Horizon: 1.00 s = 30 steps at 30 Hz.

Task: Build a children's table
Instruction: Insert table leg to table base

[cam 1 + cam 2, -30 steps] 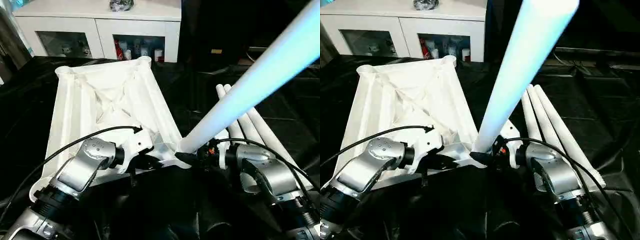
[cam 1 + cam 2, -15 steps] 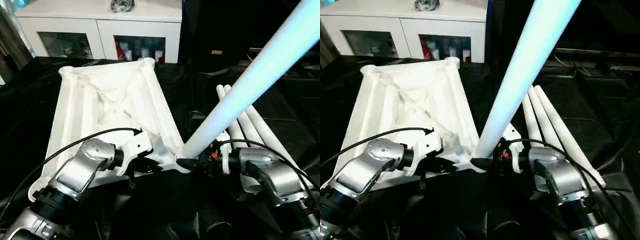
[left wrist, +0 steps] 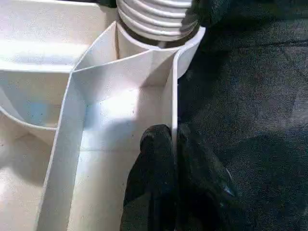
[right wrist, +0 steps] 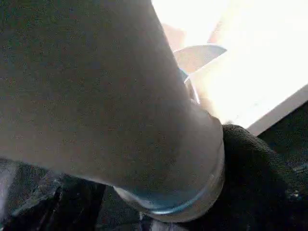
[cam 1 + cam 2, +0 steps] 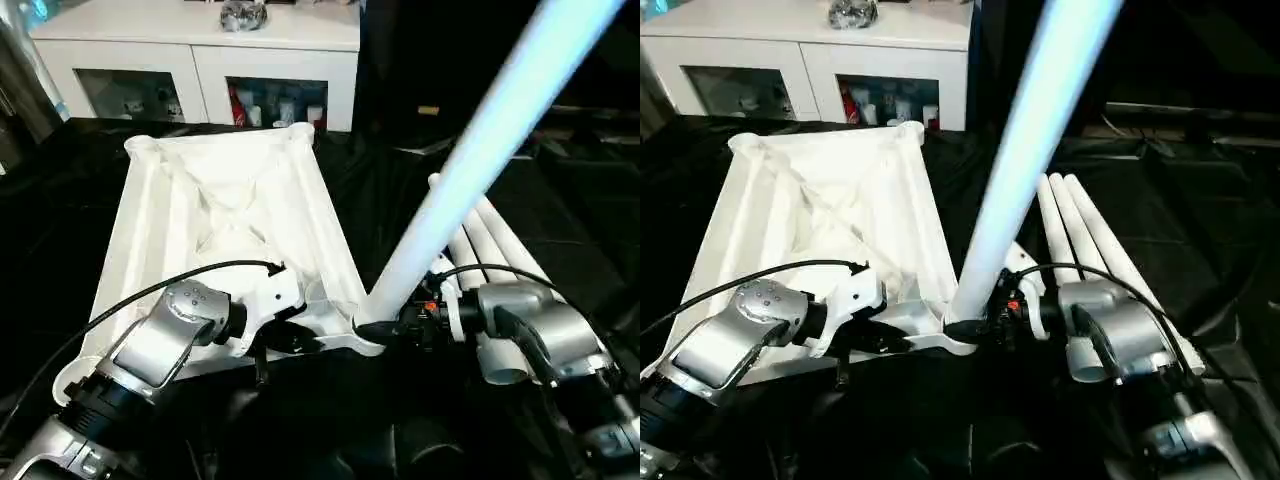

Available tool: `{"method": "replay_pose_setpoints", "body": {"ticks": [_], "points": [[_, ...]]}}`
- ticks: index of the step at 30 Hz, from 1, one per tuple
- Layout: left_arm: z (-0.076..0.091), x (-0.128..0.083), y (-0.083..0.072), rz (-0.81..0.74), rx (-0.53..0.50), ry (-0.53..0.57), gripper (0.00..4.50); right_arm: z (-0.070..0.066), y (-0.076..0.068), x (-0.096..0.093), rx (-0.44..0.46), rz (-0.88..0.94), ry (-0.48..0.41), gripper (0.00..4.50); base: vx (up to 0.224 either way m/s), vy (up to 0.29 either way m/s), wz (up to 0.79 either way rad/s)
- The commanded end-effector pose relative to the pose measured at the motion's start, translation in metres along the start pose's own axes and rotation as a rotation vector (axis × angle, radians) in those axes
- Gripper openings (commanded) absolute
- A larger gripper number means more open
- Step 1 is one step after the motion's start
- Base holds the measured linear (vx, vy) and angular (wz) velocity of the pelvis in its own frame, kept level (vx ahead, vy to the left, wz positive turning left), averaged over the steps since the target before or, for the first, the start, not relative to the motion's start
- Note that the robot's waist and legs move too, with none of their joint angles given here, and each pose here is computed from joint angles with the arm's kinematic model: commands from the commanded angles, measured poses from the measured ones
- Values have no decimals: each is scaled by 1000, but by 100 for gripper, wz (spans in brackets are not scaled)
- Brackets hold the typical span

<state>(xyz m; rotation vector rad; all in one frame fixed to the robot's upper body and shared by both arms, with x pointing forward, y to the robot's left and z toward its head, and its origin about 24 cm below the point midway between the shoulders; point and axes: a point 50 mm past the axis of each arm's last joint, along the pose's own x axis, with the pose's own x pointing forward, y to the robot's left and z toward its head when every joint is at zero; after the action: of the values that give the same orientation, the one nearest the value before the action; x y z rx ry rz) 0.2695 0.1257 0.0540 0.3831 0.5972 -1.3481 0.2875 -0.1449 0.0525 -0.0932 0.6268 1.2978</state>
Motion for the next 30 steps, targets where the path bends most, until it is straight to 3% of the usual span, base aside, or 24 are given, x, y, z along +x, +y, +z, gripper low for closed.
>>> {"method": "replay_pose_setpoints", "body": {"ticks": [1,10,20,24,26,30], "points": [[19,2,-11,-118,67,-65,0,-41,4,8,124,21,161,317,0,0,0],[17,0,-14,-156,47,-62,0,-40,1,17,150,86,139,317,0,0,0],[19,0,-9,-114,33,-89,0,-42,-9,26,175,-15,90,315,0,0,0],[24,0,-5,-70,46,-117,0,-35,-6,28,224,-4,-12,315,0,0,0],[28,-3,-3,-60,30,-142,45,-30,-6,28,247,5,-65,315,0,0,0],[41,-17,0,-55,62,-214,82,-20,-5,23,245,6,-133,315,0,0,0]]}}
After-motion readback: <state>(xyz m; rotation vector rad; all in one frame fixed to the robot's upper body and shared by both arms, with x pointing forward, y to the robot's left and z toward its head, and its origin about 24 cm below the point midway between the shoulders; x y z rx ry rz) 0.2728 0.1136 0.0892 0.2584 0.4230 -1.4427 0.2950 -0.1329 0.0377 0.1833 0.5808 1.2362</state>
